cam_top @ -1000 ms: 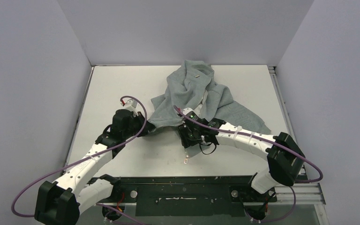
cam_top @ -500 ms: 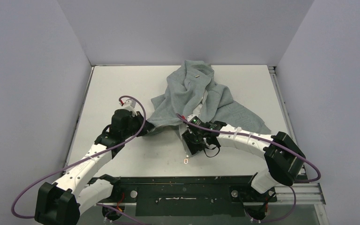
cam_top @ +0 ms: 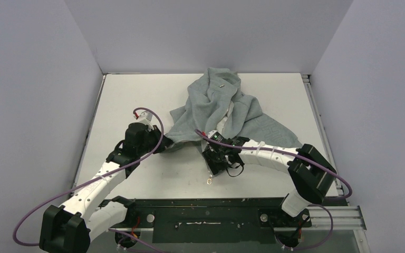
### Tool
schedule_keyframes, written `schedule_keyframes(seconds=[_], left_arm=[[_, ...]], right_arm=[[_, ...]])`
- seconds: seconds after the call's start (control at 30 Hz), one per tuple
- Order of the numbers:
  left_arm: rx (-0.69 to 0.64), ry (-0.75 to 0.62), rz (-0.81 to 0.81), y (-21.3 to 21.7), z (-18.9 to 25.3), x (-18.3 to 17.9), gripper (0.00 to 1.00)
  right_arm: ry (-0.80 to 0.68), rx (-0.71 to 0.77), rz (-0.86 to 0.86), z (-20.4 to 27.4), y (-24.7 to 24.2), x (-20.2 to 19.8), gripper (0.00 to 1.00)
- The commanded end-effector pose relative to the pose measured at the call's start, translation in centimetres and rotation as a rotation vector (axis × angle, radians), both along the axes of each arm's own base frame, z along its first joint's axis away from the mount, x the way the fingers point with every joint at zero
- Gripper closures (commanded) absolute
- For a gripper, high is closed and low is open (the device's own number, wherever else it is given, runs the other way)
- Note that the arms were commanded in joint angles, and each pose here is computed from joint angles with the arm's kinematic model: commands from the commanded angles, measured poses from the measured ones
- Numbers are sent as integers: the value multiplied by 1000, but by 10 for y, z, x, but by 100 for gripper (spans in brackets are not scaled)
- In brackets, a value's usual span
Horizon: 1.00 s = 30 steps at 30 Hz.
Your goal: Zip up the jacket
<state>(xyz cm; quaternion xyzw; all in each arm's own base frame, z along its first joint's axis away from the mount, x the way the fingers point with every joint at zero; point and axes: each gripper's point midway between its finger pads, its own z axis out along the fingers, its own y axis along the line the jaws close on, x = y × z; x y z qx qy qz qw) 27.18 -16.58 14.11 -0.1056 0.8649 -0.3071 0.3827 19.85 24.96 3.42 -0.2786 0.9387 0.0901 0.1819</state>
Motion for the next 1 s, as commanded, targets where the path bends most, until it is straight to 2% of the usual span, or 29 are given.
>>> schedule_keyframes(seconds=[0.0, 0.33, 0.7, 0.97], left_arm=[[-22, -33, 8, 0, 11, 5, 100], [-6, -22, 13, 5, 7, 4, 100], [-10, -12, 16, 5, 4, 6, 100], [-9, -13, 20, 9, 5, 5, 100]], right_arm=[[-35, 22, -17, 2, 13, 10, 39], [-35, -65, -33, -22, 2, 5, 38], [-38, -86, -30, -28, 1, 4, 39], [31, -109, -21, -58, -6, -11, 53]])
